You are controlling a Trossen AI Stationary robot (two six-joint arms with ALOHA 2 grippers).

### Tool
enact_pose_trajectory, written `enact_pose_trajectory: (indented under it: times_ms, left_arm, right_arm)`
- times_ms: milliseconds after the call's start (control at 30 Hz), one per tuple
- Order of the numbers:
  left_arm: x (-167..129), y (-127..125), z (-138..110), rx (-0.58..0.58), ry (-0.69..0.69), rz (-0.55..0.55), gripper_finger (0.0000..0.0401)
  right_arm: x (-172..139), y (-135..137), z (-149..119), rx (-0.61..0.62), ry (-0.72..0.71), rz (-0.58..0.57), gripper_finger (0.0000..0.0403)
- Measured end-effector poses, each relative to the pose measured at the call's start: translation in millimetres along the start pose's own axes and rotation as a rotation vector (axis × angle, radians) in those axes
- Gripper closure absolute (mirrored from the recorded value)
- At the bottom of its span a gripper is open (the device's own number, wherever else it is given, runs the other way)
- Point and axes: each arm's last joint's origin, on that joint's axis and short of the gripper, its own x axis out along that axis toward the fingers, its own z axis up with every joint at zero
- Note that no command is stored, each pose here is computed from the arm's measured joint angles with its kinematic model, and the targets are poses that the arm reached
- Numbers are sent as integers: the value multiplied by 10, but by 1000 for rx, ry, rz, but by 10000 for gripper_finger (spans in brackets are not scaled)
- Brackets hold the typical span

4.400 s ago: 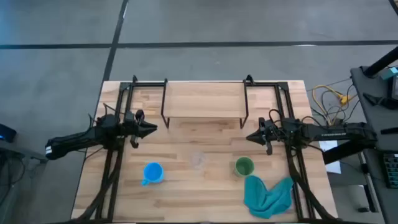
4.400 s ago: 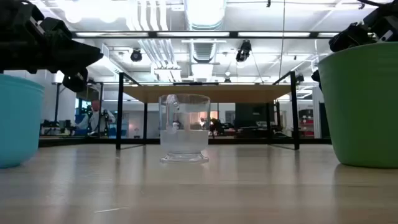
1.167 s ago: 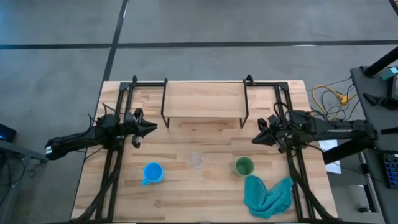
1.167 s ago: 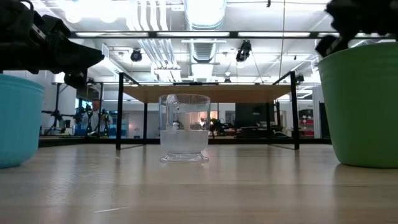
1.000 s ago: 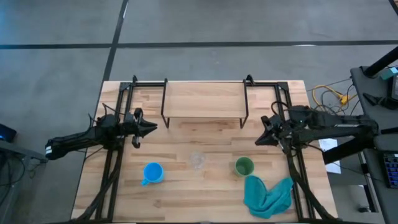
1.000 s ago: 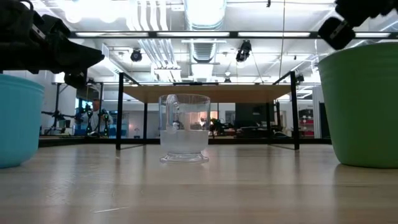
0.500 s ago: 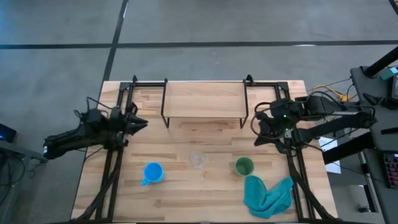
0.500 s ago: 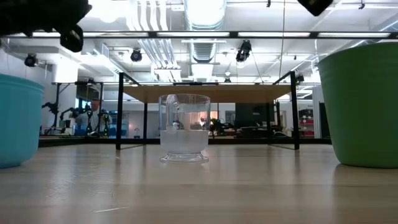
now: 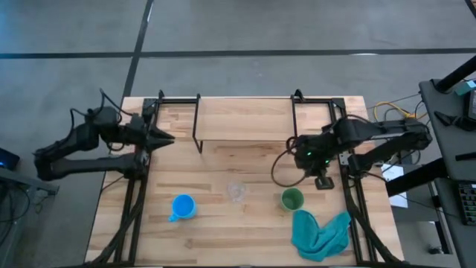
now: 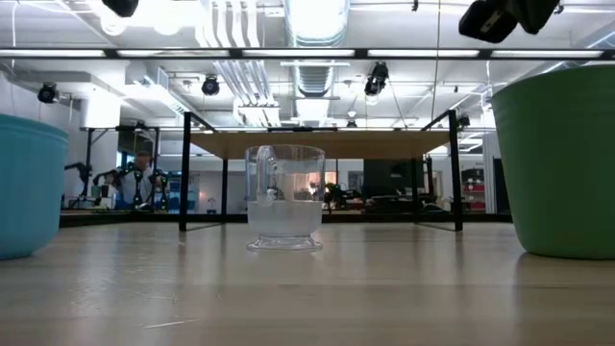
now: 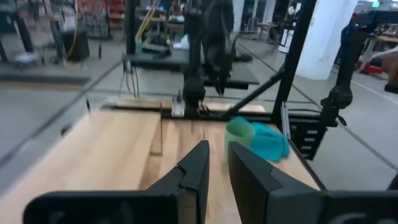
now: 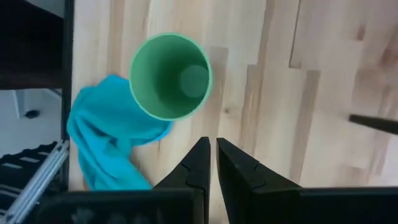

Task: Stack small to large cups/mugs on shelf
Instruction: Put the green cup on the shelf

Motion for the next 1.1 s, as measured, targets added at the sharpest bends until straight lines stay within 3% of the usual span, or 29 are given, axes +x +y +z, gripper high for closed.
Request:
enact_pose_trajectory:
  times_ms: [267, 633, 1100]
  left_arm:
    - [-36, -18, 322, 70, -12, 1, 355]
    - [-132, -48, 317, 61, 11, 1, 355]
    - [-206, -70, 321, 70, -14, 2, 355]
  right_arm:
    - [388, -68, 220, 61, 148, -10, 356]
    - [787, -133, 386, 147, 292, 13, 281]
    - [915, -16, 428, 192, 309, 40, 273]
